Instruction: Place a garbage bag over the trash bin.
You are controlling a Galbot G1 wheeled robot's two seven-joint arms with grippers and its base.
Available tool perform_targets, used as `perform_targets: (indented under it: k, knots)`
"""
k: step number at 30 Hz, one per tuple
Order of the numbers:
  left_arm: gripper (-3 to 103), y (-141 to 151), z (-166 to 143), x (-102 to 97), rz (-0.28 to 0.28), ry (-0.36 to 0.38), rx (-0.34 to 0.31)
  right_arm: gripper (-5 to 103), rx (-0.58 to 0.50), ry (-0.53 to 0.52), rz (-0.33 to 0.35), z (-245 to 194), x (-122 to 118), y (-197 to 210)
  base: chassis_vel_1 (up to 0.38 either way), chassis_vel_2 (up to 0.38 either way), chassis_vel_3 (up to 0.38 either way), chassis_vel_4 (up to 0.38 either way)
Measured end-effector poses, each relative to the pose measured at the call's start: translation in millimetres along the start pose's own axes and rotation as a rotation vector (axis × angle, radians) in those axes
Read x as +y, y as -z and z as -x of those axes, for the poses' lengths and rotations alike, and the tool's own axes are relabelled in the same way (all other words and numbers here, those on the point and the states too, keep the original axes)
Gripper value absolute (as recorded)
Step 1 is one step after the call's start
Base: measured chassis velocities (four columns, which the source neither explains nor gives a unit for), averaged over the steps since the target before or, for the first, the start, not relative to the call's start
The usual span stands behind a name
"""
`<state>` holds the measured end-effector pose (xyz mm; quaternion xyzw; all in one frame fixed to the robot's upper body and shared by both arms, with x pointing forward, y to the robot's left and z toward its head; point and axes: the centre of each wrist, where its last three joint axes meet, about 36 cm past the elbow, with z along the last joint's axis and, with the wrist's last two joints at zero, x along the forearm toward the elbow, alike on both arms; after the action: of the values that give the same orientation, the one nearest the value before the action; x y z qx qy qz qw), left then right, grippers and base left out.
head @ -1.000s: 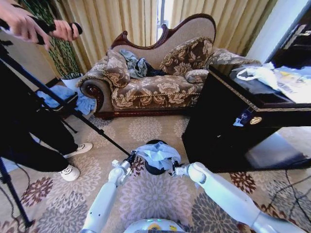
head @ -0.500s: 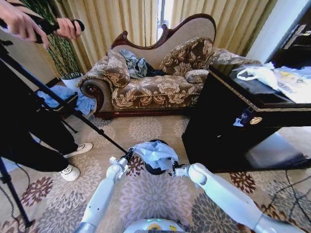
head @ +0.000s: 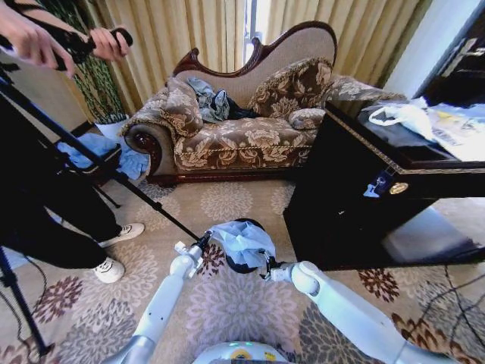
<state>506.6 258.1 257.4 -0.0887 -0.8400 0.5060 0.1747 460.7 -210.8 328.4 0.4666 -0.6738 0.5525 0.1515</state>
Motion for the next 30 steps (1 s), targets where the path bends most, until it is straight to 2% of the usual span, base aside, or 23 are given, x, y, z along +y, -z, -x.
perform_targets:
  k: [1,2,3,4,5,8,9,11,12,13,16,18,20,21,24,26,30]
  knots:
    - [0,-1.2,-1.1,2.9,0.039,0.002,-0.010,100,-0.005,-0.003,-0.005,-0.2,-1.7,0.9,0.000,0.000,0.000,0.000]
    - [0,-3.4,-4.9,8.5,0.115,0.010,-0.018,100,-0.019,-0.007,-0.011,-1.4,-3.4,4.2,0.000,0.000,0.000,0.000]
    - [-1,-4.7,-7.7,11.3,0.160,0.014,-0.019,100,-0.031,-0.009,-0.012,-3.6,-3.4,7.5,0.000,0.000,0.000,0.000]
    - [-1,-5.8,-10.4,12.9,0.198,0.016,-0.019,100,-0.041,-0.012,-0.013,-6.4,-3.2,10.1,0.000,0.000,0.000,0.000]
    - [-1,-5.8,-10.4,12.9,0.198,0.016,-0.019,100,-0.041,-0.012,-0.013,-6.4,-3.2,10.1,0.000,0.000,0.000,0.000]
    - [15,-11.7,-21.9,18.8,0.341,0.022,-0.029,100,-0.070,-0.013,-0.008,-19.7,2.3,14.6,0.000,0.000,0.000,0.000]
    - [15,-11.7,-21.9,18.8,0.341,0.022,-0.029,100,-0.070,-0.013,-0.008,-19.7,2.3,14.6,0.000,0.000,0.000,0.000]
    - [26,-14.8,-26.2,23.8,0.405,0.026,-0.041,100,-0.080,-0.020,0.000,-26.3,9.4,11.2,0.000,0.000,0.000,0.000]
    - [31,-16.1,-26.8,25.1,0.419,0.026,-0.046,100,-0.082,-0.021,0.004,-27.7,12.8,8.9,0.000,0.000,0.000,0.000]
    - [31,-16.1,-26.8,25.1,0.419,0.026,-0.046,100,-0.082,-0.021,0.004,-27.7,12.8,8.9,0.000,0.000,0.000,0.000]
    - [47,-19.9,-26.1,25.2,0.462,0.028,-0.061,100,-0.085,-0.025,0.015,-31.7,29.0,-0.7,0.000,0.000,0.000,0.000]
    - [47,-20.5,-25.6,24.6,0.466,0.029,-0.063,100,-0.085,-0.027,0.018,-32.3,31.9,-2.1,0.000,0.000,0.000,0.000]
    - [58,-22.0,-24.0,21.8,0.484,0.029,-0.068,100,-0.091,-0.047,0.024,-36.0,38.4,-5.7,0.000,0.000,0.000,0.000]
    - [58,-22.0,-24.0,21.8,0.484,0.029,-0.068,100,-0.091,-0.047,0.024,-36.0,38.4,-5.7,0.000,0.000,0.000,0.000]
    - [75,-20.9,-26.8,13.1,0.510,0.020,-0.073,100,-0.103,-0.078,0.041,-53.6,43.0,-6.6,0.000,0.000,0.000,0.000]
    - [75,-20.3,-28.1,11.0,0.515,0.018,-0.073,100,-0.107,-0.083,0.046,-57.9,43.5,-6.6,0.000,0.000,0.000,0.000]
    - [96,-17.8,-34.7,9.9,0.562,0.022,-0.058,100,-0.130,-0.119,0.092,-74.7,49.5,-6.8,0.000,0.000,0.000,0.000]
